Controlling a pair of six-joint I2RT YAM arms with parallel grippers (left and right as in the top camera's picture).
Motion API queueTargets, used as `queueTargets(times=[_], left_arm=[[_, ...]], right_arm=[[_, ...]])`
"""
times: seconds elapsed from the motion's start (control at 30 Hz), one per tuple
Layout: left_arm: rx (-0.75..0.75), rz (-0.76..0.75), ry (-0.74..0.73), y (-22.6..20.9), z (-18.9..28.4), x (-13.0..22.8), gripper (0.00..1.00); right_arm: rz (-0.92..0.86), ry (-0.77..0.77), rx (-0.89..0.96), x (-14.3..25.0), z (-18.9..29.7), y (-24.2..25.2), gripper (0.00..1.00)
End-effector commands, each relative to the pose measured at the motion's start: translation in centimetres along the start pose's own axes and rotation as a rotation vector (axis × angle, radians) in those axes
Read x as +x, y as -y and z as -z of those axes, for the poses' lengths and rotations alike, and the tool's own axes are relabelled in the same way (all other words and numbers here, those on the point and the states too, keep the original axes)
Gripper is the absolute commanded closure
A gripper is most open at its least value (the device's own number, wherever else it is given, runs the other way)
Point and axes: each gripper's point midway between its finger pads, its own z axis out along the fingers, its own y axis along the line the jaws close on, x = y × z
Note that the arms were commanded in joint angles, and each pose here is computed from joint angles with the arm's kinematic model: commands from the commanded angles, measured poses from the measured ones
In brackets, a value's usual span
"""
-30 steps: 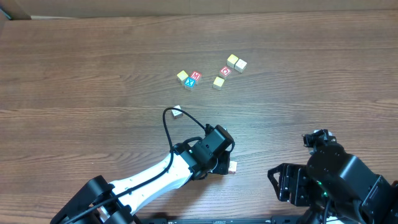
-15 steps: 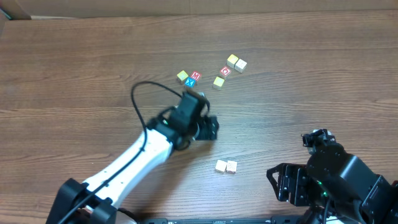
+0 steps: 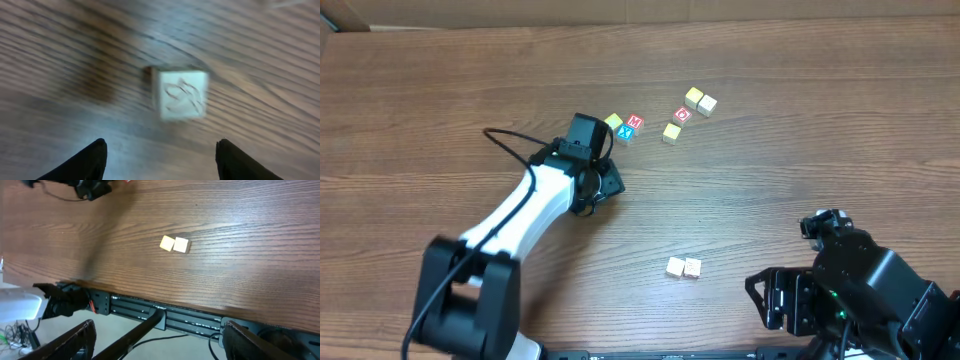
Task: Flip 3 blocks
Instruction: 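Open the left gripper and lift it away from the blocks, then move the left gripper over the red M and blue X block cluster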
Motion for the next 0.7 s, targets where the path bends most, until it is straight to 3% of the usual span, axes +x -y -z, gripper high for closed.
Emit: queueTargets(times=[0.0,0.23,0.3,0.5,0.67], left_arm=[[0.01,0.049,-0.045,0.3,-2.1,0.2,0.39],[0.071,0.024,-0.012,1.8,-3.2,-1.0,0.37],[0.078,0.021,-0.001,2.1,-3.0,-1.3,0.43],[0.079,0.014,0.009,2.4,-2.8,-1.7,0.73],[0.058,0.01,0.024,2.0,-2.7,-2.0,0.74]], right_arm=[[0.033,0.0,-0.029,0.0,0.4,-0.5,0.18],[0.037,-0.005,-0.022,0.1,0.4,-0.4,0.18],[0.038,-0.007,-0.02,0.2,0.4,-0.3,0.18],[0.056,-0.006,-0.021,0.2,0.4,-0.3,0.17],[0.056,-0.007,-0.02,0.2,0.4,-0.3,0.18]])
